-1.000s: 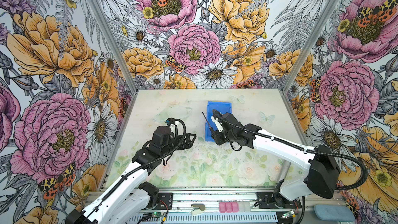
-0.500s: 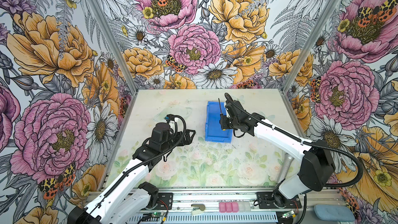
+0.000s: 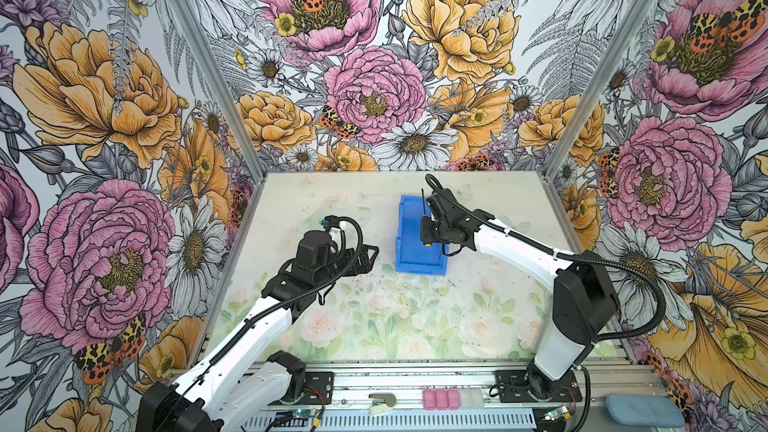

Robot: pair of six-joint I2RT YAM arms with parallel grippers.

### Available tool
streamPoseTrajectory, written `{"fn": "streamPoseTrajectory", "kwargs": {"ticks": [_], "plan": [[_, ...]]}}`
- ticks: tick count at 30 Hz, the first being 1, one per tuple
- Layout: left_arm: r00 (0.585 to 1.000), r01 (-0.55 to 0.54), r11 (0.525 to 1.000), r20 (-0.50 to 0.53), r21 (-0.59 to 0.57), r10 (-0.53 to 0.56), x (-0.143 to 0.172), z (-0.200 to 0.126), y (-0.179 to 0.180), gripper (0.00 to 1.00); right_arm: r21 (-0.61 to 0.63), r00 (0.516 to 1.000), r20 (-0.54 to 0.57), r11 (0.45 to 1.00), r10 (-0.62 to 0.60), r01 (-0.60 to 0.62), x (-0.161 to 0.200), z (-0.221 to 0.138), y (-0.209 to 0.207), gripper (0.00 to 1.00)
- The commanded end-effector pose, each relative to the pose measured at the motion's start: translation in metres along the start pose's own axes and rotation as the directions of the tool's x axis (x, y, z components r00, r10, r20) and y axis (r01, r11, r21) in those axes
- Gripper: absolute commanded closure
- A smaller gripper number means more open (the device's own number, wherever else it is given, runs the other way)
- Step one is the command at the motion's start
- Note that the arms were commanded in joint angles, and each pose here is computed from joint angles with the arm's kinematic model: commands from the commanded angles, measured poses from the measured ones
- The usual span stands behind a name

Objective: Put the screwdriver in the bin
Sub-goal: Place the screwdriver into the bin.

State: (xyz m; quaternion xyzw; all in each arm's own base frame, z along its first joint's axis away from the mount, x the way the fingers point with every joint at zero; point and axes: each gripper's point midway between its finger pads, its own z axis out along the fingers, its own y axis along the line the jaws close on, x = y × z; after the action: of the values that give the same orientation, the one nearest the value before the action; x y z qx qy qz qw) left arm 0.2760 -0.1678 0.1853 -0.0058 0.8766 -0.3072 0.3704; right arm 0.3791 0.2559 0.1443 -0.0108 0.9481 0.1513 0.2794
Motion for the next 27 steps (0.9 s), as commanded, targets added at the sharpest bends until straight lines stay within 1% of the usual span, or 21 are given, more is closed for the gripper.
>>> {"fn": "streamPoseTrajectory", "kwargs": {"ticks": [1, 6, 13, 24, 27], "plan": [[0.999, -0.012, 1.0, 0.036, 0.026, 0.011, -0.011, -0.002, -0.006, 0.01, -0.014, 1.0, -0.011, 1.0, 0.011, -0.011, 0.005, 0.0, 0.006, 1.0], [1.0, -0.006, 1.0, 0.028, 0.022, 0.006, -0.007, 0.0, -0.002, 0.01, -0.019, 0.999, -0.048, 1.0, -0.005, 0.004, 0.017, 0.011, 0.012, 1.0], [1.0, -0.004, 1.0, 0.027, 0.025, 0.004, -0.006, -0.002, -0.001, 0.01, 0.01, 0.995, -0.1, 1.0, -0.015, 0.016, 0.037, 0.03, 0.009, 1.0], [0.999, -0.001, 1.0, 0.035, 0.027, 0.0, -0.006, -0.006, 0.003, 0.01, 0.036, 0.992, -0.124, 0.999, -0.023, 0.028, 0.051, 0.047, 0.004, 1.0], [0.999, 0.001, 1.0, 0.035, 0.027, -0.002, -0.005, -0.007, 0.005, 0.01, 0.044, 0.992, -0.126, 0.998, -0.027, 0.033, 0.053, 0.051, 0.002, 0.96]]}}
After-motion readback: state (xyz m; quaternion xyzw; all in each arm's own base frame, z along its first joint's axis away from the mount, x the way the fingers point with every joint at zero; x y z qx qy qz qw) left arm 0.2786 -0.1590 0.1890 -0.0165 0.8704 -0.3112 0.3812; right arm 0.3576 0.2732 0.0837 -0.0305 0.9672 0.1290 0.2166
